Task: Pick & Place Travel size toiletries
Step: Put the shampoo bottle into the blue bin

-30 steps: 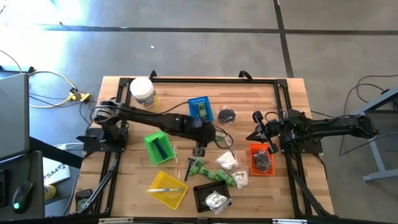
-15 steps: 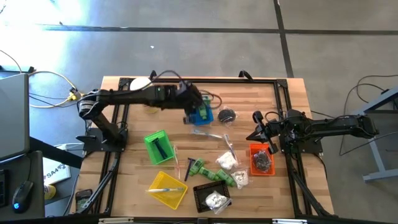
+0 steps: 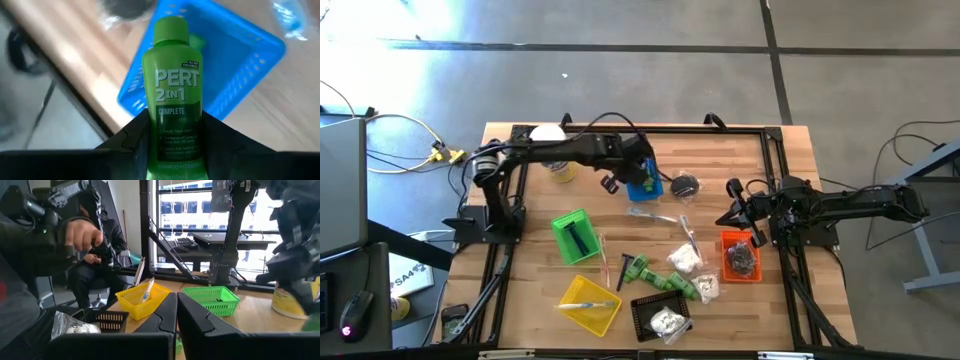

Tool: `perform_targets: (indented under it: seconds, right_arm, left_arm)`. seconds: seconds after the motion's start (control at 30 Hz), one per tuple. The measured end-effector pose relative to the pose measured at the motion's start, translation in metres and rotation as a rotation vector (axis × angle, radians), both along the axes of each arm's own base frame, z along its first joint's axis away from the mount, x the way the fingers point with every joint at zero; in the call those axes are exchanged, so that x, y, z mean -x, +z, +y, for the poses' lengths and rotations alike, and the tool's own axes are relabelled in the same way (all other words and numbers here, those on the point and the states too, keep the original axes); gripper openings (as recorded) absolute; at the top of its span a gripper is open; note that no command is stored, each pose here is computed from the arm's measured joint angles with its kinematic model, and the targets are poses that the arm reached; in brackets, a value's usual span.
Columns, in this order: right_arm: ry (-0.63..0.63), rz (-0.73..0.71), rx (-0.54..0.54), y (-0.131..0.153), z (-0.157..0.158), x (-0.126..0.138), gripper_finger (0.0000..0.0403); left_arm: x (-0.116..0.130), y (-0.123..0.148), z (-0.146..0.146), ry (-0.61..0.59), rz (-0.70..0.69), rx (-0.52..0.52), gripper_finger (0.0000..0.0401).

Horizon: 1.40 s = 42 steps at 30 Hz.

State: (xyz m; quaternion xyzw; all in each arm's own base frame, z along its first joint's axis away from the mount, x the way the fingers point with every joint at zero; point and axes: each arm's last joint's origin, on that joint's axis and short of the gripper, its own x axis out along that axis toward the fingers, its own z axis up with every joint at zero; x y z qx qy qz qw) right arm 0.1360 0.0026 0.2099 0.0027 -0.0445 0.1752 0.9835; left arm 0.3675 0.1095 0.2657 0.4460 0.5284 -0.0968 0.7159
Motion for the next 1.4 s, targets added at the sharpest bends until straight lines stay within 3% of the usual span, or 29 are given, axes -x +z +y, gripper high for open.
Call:
perform_targets:
  seconds: [0.2, 0.37, 0.7, 0.9, 1.2, 1.4]
  right_arm:
    - [0.000, 0.000, 0.000, 0.000, 0.000, 0.000, 0.0005]
    - [0.000, 0.000, 0.000, 0.000, 0.000, 0.000, 0.0005]
    - [0.000, -0.001, 0.000, 0.000, 0.000, 0.000, 0.0005]
    - [0.000, -0.003, 0.006, 0.000, 0.000, 0.000, 0.0005]
    - [-0.001, -0.003, 0.007, 0.000, 0.000, 0.000, 0.0005]
    - [0.000, 0.001, 0.007, 0.000, 0.000, 0.000, 0.0005]
  left_arm:
    - [-0.012, -0.021, 0.003, -0.151, 0.063, -0.031, 0.0124]
    - [-0.020, -0.036, 0.008, -0.207, 0.094, -0.057, 0.0122]
    - [-0.016, -0.056, 0.032, -0.184, 0.167, -0.040, 0.0121]
    - [-0.015, -0.057, 0.029, -0.271, 0.193, -0.019, 0.0121]
    - [-0.020, -0.070, 0.031, -0.262, 0.203, -0.002, 0.0121]
    - [-0.021, -0.070, 0.031, -0.235, 0.180, 0.002, 0.0186]
